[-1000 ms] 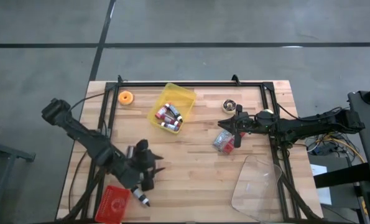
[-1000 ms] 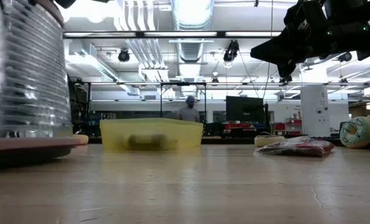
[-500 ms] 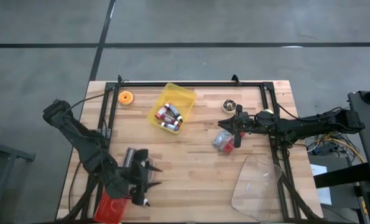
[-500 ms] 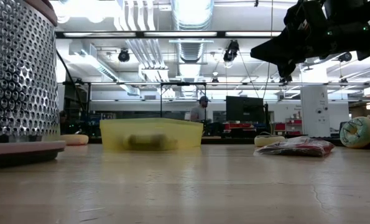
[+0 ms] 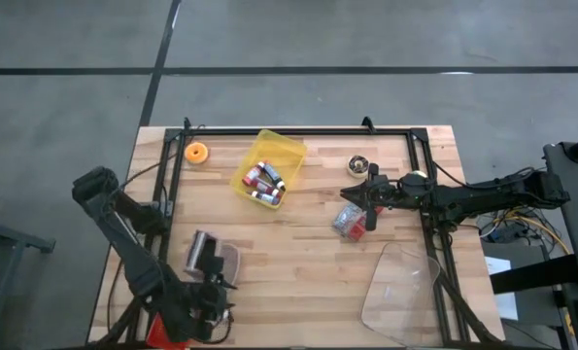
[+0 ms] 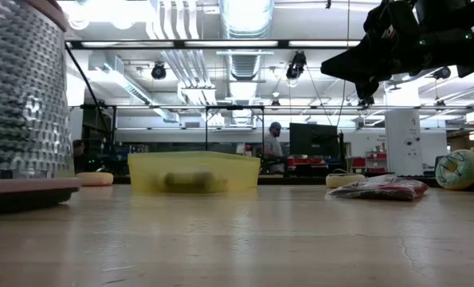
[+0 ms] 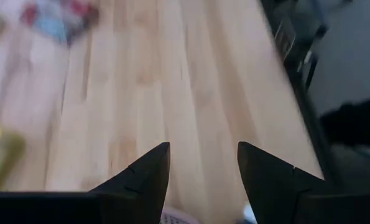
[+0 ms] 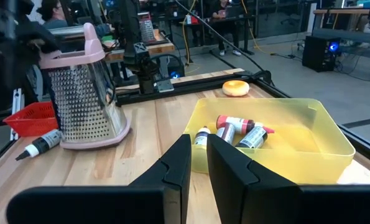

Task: Pick & Place Food Item
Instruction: Move the pink grater to the middle left of the table

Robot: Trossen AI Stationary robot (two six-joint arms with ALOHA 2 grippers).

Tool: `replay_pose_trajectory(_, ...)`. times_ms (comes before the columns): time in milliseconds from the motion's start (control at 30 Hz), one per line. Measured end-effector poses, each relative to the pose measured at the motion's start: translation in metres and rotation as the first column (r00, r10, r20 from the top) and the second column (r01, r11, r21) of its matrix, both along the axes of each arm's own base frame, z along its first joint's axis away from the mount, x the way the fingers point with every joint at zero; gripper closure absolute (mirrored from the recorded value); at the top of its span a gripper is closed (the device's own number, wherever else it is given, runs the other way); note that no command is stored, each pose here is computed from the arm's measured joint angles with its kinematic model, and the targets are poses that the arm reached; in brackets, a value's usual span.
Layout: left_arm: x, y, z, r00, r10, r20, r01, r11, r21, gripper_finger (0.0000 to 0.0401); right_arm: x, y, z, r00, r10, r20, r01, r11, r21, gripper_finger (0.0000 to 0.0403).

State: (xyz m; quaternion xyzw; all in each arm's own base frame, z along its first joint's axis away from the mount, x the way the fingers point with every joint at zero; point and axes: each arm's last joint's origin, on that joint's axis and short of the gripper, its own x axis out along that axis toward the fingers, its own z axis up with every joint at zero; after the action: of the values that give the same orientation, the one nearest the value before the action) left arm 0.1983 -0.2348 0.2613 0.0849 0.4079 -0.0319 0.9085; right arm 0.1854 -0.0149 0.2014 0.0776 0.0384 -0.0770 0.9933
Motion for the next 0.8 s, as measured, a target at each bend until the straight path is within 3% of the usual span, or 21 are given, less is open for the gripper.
replay_pose_trajectory(233, -0.003, -0.002, -0.021, 0.984, -0.046, -0.172, 0.064, 0.993, 0.101, 0.0208, 0.0, 0.0, 0.0, 1.0, 0.0, 0.0, 0.0, 1.0, 0.0, 0.0355)
replay_pose_trajectory(467, -0.003, -0.002, -0.026, 0.975, -0.092, -0.2, 0.126, 0.979, 0.161, 0.0208, 0.0, 0.0, 0.0, 1.0, 0.0, 0.0, 0.0, 1.0, 0.0, 0.0355)
replay_pose_trajectory(800, -0.004, 0.012, -0.029, 0.976, -0.007, -0.216, 0.072, 0.953, 0.294, 0.0208, 0.0, 0.0, 0.0, 1.0, 0.0, 0.0, 0.0, 1.0, 0.0, 0.0355)
